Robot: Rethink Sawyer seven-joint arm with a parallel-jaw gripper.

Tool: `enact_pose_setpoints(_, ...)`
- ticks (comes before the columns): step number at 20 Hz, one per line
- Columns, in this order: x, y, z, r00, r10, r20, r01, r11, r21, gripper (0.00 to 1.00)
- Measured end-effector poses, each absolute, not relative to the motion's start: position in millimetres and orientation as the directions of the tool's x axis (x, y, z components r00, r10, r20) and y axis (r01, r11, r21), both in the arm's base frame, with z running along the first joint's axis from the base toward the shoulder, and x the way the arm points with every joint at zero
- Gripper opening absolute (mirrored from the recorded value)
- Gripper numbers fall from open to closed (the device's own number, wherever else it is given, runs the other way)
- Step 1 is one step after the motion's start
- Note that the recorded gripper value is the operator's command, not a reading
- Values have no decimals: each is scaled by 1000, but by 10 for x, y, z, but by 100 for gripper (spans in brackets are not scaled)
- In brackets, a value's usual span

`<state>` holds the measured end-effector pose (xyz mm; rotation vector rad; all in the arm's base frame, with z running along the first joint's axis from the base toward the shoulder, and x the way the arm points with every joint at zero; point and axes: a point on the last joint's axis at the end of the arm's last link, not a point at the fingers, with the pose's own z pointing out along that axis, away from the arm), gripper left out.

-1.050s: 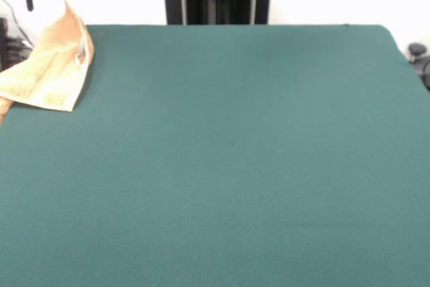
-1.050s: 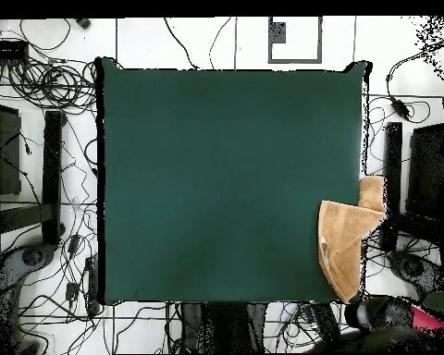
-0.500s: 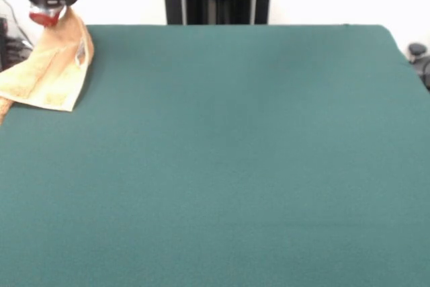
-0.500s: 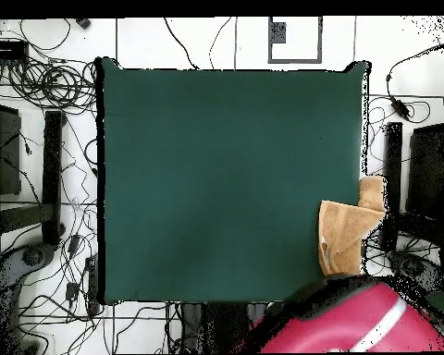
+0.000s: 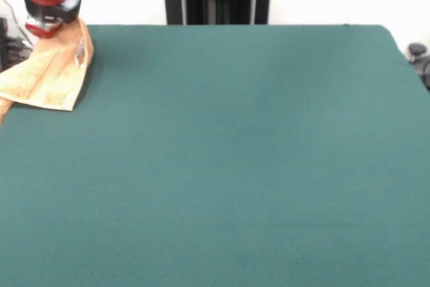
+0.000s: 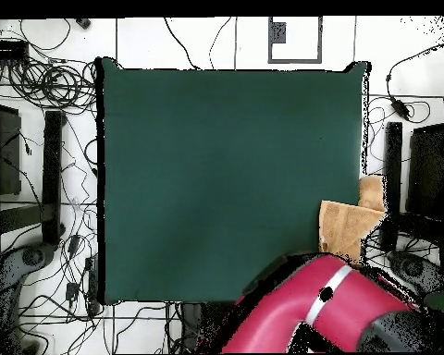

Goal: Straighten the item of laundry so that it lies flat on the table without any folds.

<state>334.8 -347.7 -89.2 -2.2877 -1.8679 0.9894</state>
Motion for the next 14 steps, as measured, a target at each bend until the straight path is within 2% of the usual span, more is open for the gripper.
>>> enact_pose_setpoints(14, 3364, -3496, -883, 96, 870, -483, 863, -314, -395, 100)
